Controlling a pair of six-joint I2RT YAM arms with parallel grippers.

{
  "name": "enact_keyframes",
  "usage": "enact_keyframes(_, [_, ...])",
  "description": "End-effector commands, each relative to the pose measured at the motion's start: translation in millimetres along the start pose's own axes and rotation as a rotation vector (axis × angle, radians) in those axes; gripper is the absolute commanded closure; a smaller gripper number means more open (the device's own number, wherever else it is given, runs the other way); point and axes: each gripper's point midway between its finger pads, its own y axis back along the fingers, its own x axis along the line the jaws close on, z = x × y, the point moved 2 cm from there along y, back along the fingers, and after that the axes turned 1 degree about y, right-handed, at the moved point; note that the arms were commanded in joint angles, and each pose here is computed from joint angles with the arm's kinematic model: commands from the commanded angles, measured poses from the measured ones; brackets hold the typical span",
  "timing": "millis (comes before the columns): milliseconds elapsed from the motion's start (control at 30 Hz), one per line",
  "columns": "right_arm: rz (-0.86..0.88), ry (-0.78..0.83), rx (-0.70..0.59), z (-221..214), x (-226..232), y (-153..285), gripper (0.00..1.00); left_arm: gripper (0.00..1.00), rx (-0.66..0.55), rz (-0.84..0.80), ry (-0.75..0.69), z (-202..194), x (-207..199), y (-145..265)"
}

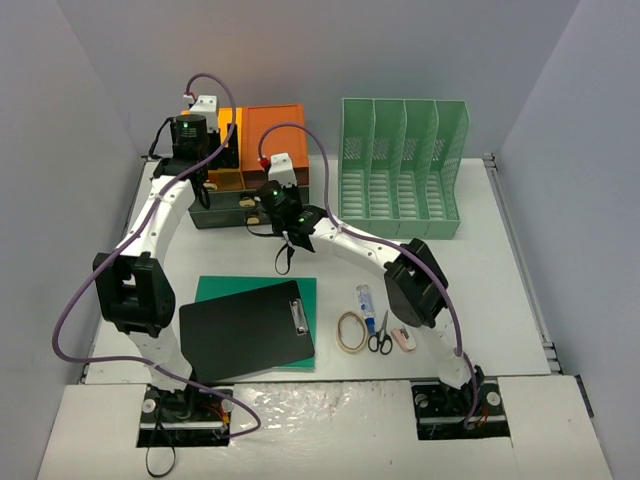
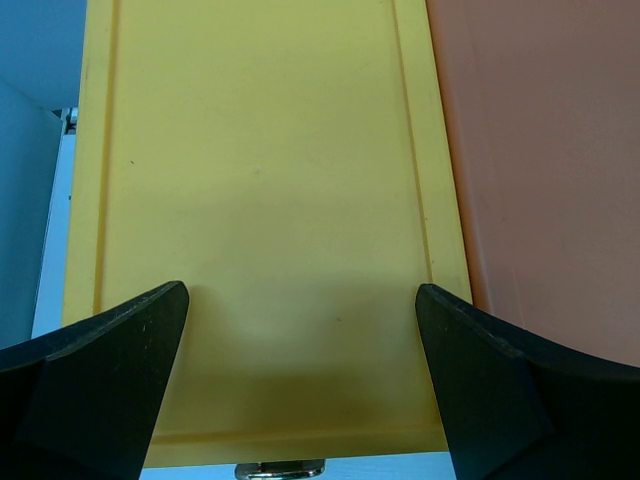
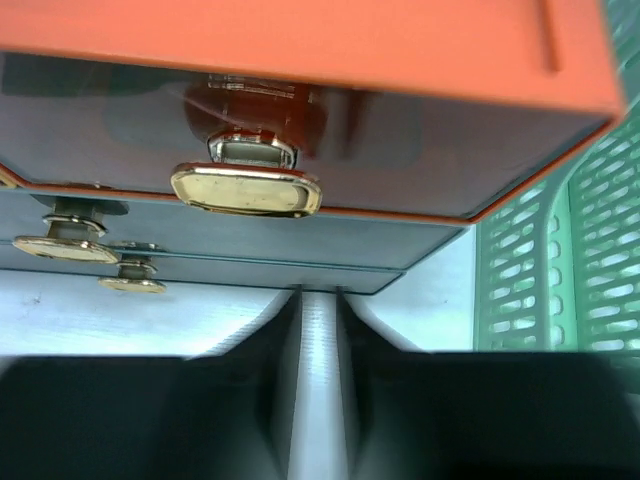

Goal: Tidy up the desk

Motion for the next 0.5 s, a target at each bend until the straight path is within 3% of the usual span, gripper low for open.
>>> enact_keyframes(0, [-0.008, -0.103, -0.15, 75, -17, 38, 0.55, 0.03, 0.116, -0.007, -0.013, -34, 0, -5])
enact_keyframes(67, [0.003, -0.098, -0.155, 80, -16, 40, 0.32, 0.03, 0.111, -0.009, -0.013, -32, 0, -5])
enact_keyframes(100, [0.011, -0.099, -0.159, 82, -15, 40, 0.28, 0.03, 0.108, -0.009, -0.015, -30, 0, -4])
enact_keyframes(467, [0.04, -0.112, -0.212, 98, -3, 33, 0.29, 0.03, 0.095, 0.01, -0.049, -23, 6, -5])
